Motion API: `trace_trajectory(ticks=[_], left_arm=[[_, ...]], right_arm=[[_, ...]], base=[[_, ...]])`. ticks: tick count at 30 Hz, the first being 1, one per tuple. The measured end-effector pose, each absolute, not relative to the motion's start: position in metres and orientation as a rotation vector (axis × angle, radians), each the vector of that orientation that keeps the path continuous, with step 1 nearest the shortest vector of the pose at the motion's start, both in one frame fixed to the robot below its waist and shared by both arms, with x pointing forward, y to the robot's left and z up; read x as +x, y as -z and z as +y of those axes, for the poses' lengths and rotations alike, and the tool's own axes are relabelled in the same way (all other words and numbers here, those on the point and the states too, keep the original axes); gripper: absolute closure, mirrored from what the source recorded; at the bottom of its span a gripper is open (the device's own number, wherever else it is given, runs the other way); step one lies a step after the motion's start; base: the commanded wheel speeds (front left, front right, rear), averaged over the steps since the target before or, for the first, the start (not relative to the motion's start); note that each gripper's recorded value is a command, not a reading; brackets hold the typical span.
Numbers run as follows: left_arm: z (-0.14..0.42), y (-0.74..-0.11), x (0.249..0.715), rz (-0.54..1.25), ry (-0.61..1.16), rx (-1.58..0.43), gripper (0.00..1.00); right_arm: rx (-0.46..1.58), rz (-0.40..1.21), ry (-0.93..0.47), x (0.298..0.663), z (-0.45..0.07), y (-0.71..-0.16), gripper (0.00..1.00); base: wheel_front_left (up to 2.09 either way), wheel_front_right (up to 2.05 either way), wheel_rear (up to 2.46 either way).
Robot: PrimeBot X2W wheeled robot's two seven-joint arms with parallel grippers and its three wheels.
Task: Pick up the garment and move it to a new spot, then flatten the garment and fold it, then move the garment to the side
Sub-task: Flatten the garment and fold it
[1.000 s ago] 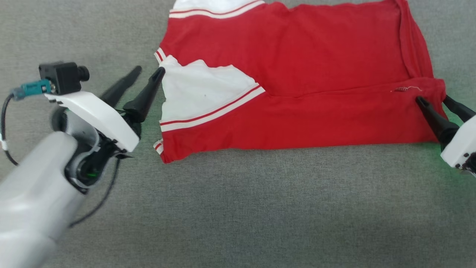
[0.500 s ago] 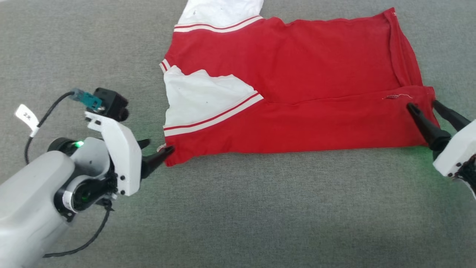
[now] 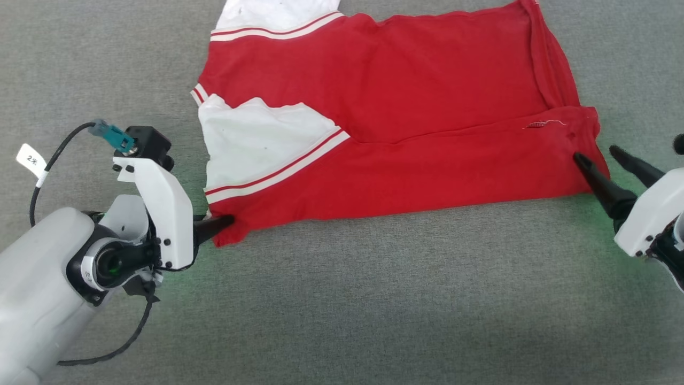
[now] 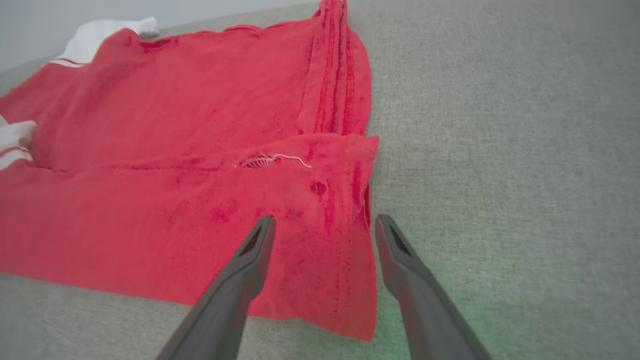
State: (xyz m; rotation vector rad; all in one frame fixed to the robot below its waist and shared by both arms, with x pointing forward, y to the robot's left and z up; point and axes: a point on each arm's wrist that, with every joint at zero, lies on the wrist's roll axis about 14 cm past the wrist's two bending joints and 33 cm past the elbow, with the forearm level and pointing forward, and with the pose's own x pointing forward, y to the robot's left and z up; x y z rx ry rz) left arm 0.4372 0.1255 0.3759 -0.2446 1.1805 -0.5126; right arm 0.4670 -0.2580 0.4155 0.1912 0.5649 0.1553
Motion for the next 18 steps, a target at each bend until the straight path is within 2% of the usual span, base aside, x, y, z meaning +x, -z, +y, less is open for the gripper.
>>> trace_trajectory(ticks=[12,13,14,15,16,18], left_arm=[[0.115,-0.377,0.431,1.145,0.554,-0.250,1.00],[0.115,-0.377,0.430,1.143,0.555,-0.252,1.00],[0.115,-0.377,0.430,1.137,0.554,-0.253,1.00],[0.116,-0.378,0.430,1.132,0.550,-0.256,1.00],[0.116,-0.378,0.430,1.124,0.550,-0.261,1.00],[0.116,-0.379,0.431,1.099,0.545,-0.261,1.00]], right_arm=[[-0.008,0.873,-0.219,0.454,-0.259,-0.378,0.00],[-0.007,0.888,-0.222,0.455,-0.258,-0.376,0.02],[-0.006,0.901,-0.227,0.456,-0.256,-0.375,0.64],[-0.008,0.910,-0.237,0.457,-0.254,-0.375,0.94],[-0.006,0.913,-0.240,0.458,-0.253,-0.375,1.00],[-0.003,0.917,-0.253,0.460,-0.249,-0.374,1.00]], base=[[0.00,0.00,0.00],[0.00,0.00,0.00],[0.00,0.00,0.00],[0.00,0.00,0.00],[0.00,0.00,0.00],[0.00,0.00,0.00]])
